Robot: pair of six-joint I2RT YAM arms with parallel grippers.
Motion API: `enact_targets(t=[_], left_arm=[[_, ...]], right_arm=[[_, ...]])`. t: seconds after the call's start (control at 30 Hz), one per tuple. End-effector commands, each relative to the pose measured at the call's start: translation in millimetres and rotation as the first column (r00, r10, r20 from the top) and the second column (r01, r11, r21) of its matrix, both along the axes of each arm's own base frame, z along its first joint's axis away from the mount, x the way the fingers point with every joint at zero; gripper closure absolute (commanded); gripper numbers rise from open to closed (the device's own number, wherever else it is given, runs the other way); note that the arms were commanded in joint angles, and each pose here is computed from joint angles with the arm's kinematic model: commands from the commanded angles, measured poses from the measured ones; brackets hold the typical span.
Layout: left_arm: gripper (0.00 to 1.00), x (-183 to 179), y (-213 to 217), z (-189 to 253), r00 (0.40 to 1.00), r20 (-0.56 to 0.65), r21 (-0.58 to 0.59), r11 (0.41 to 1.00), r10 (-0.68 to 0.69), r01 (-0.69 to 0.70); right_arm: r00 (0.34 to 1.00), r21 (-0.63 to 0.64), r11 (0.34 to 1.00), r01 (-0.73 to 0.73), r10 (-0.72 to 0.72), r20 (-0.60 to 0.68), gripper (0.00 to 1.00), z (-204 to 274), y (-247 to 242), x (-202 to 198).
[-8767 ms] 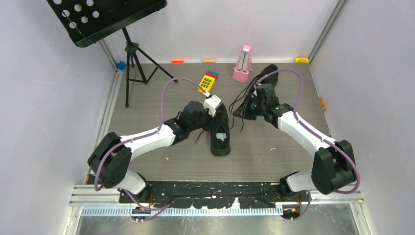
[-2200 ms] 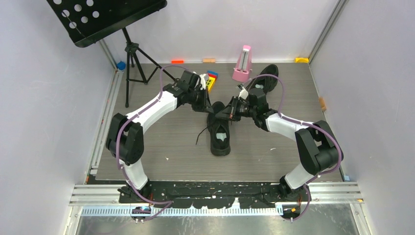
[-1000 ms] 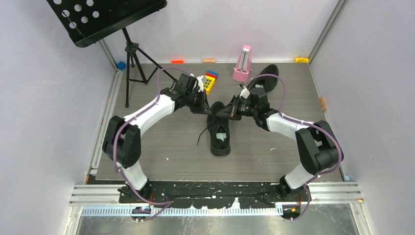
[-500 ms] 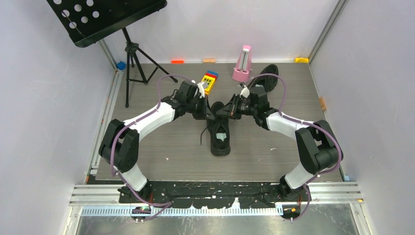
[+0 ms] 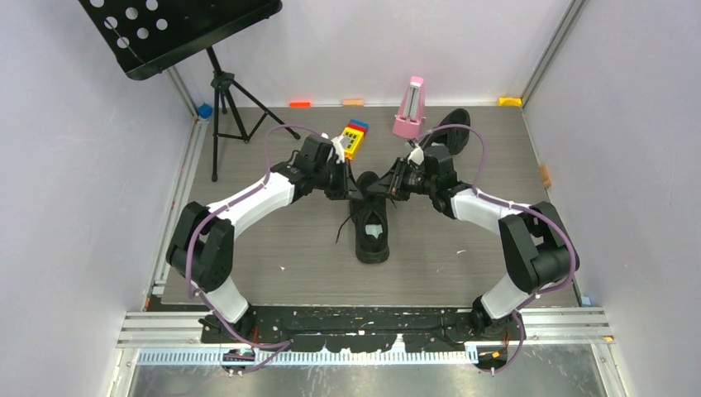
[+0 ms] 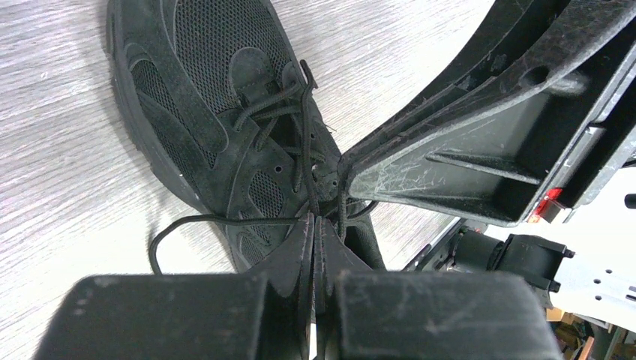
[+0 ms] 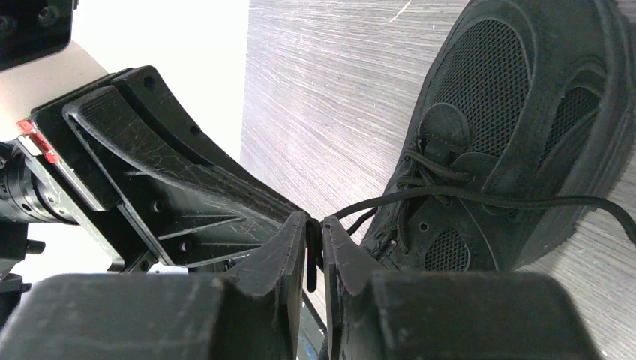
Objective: Tie the shoes
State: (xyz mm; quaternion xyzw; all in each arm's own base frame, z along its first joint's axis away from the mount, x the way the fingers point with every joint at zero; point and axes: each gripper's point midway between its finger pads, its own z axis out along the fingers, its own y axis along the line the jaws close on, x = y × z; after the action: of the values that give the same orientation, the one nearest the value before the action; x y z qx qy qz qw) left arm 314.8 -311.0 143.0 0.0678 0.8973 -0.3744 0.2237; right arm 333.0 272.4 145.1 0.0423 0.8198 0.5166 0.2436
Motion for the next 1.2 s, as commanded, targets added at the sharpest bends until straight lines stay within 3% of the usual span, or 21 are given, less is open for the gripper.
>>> enact_targets(t=[0.0, 0.27, 0.47, 1.17], left_arm=[[1.0, 4.6, -1.9, 33.1, 0.996, 0.087, -0.044, 0.999, 0.007, -0.004], [1.0, 3.4, -3.8, 38.0, 0.996, 0.084, -0.056, 0.998, 0.008, -0.004], [1.0, -0.2, -10.5, 40.4, 0.996, 0.088, -0.06, 0.998, -0.005, 0.011], [1.0, -6.0, -40.4, 10.6, 0.994, 0.092, 0.023, 0.998, -0.057, 0.055]], right_arm=[[0.999, 0.014, 1.0, 0.019, -0.02, 0.041, 0.79, 14.4, -0.1, 12.7], [0.999, 0.018, 0.999, 0.034, -0.034, 0.028, 0.81, 10.7, -1.4, 15.0], [0.999, 0.036, 0.999, 0.029, -0.03, 0.022, 1.0, 11.1, 1.3, 17.0], [0.999, 0.055, 0.998, 0.033, -0.034, 0.032, 1.0, 27.4, 1.1, 15.2]])
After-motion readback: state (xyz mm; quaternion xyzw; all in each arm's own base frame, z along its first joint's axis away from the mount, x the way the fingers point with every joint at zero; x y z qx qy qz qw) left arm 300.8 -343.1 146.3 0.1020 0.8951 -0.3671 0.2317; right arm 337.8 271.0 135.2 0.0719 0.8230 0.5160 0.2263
